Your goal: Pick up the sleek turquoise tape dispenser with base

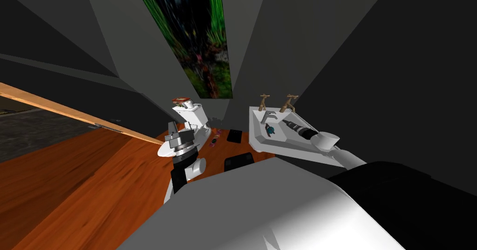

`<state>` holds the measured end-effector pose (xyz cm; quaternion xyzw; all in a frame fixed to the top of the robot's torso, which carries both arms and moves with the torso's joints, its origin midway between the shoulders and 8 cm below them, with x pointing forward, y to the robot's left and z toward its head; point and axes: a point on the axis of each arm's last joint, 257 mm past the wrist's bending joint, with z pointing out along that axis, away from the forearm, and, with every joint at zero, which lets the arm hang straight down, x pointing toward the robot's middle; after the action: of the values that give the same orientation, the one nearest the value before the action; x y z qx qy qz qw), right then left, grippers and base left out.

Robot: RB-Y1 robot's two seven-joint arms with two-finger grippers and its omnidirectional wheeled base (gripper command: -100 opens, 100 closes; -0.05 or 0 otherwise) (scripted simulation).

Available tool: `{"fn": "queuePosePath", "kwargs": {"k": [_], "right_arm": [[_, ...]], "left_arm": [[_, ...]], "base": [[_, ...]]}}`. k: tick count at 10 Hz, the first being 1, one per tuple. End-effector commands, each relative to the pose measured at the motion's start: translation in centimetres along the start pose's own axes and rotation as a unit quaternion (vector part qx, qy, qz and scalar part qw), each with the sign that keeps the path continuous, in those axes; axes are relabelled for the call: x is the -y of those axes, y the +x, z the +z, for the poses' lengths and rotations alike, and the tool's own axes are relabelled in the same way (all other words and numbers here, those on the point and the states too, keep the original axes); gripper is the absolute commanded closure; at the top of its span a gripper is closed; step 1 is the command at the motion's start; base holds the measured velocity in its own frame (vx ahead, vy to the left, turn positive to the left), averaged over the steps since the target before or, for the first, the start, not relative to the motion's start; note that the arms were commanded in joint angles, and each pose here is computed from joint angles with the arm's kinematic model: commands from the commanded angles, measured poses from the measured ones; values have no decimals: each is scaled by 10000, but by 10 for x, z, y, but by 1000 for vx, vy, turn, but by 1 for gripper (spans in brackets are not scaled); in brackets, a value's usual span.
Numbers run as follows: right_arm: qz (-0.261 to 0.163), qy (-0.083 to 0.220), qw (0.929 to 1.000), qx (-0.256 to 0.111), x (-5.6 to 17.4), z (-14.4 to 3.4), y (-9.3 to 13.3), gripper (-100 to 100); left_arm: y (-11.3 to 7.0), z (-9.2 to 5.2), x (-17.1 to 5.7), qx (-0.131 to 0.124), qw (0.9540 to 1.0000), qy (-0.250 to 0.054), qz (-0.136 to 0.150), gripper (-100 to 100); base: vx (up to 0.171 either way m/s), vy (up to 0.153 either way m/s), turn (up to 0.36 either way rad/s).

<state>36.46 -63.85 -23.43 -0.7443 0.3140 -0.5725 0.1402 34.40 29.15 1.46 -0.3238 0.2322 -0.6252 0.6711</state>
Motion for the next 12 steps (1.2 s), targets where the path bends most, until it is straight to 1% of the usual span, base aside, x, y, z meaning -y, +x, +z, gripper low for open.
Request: {"fn": "queuePosePath", "kwargs": {"k": [1, 3, 5, 6, 7, 9, 10, 12], "right_arm": [[66, -105, 9998, -127, -7, 8, 11, -100], [-171, -80, 9997, -155, 0, 19, 18, -100], [-444, -167, 9989, -64, -4, 19, 13, -100], [36, -91, 9997, -204, -6, 23, 16, -100], [72, -142, 9994, -298, -9, 26, 26, -100], [0, -252, 9991, -328, -13, 38, 32, -100], [-105, -236, 9991, -337, -8, 44, 35, -100], [-371, -345, 9984, -238, -14, 44, 31, -100]], "left_arm": [[0, 0, 0, 0, 10000, 0, 0, 0], [0, 0, 0, 0, 10000, -1, 1, 0], [0, 0, 0, 0, 10000, -1, 1, 0], [0, 0, 0, 0, 10000, -1, 1, 0], [0, 0, 0, 0, 10000, 1, 0, 0], [0, 0, 0, 0, 10000, -1, 0, 0], [0, 0, 0, 0, 10000, -1, 1, 0], [0, 0, 0, 0, 10000, -1, 1, 0]], "base": [[-89, 13, -7], [-8, 1, -3], [13, -1, 3], [-141, 8, 46], [-147, 2, 25], [-36, -4, -5], [8, -2, -1], [11, -1, 3]]}}
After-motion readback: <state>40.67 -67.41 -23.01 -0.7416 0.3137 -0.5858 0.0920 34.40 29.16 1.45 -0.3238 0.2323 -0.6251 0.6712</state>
